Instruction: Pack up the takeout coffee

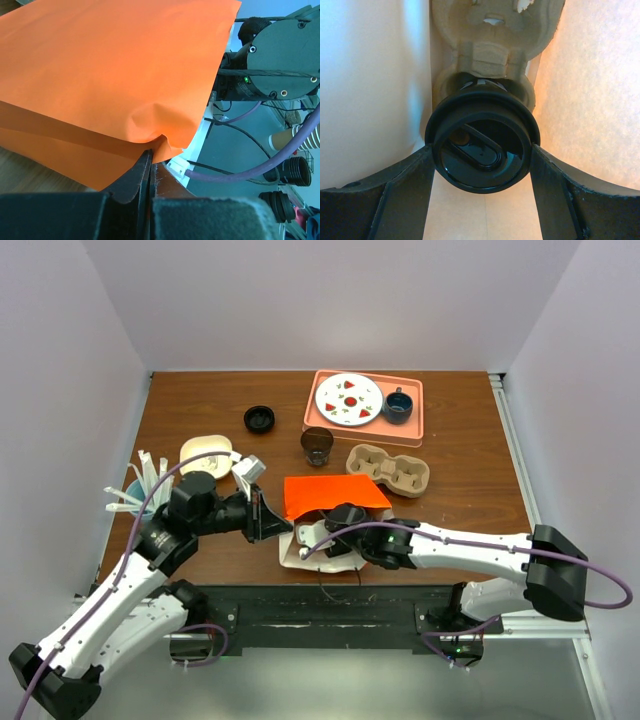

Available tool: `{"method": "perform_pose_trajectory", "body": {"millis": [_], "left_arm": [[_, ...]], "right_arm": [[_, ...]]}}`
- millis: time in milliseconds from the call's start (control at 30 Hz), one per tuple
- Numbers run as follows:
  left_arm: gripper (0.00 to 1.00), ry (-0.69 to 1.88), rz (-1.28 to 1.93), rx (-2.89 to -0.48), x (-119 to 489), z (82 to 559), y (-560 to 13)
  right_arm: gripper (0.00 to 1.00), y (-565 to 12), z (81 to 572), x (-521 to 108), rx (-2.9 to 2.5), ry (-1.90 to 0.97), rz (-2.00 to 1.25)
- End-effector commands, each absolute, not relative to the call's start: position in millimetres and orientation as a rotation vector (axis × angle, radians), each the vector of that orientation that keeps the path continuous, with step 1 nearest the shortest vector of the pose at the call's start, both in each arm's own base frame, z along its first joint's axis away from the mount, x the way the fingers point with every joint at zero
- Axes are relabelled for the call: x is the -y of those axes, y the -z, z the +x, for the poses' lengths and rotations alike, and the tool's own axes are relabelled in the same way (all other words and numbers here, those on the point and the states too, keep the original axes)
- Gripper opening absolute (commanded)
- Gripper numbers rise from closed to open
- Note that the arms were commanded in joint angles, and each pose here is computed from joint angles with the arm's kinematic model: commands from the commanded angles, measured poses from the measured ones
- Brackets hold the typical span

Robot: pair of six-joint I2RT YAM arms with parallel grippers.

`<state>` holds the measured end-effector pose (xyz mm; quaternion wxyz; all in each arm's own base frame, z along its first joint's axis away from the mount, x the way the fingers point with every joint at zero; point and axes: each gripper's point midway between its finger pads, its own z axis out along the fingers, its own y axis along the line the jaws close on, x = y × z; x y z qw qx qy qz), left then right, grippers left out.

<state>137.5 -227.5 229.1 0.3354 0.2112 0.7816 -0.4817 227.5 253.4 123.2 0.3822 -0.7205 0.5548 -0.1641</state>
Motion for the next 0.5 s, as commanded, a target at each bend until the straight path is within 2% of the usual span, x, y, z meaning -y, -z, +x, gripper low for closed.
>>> {"method": "perform_pose_trajectory", "body": {"millis": [0, 67, 467], "left_arm": [[0.03, 1.250, 0.553, -1.989, 230.6, 143.4, -257.1], [0.03, 1.228, 0.538, -1.999, 229.8, 147.6, -258.1], [0.09, 1.194, 0.520, -2.019, 230.7, 156.4, -264.5]], "right_arm": [[0.74, -136.2, 227.3, -250.7, -1.426, 0.397, -1.844], [0.80, -140.3, 227.2, -250.9, -1.431, 0.396, -1.842], [0.98, -164.6, 220.7, -255.2, -1.428, 0.321, -1.830]]}}
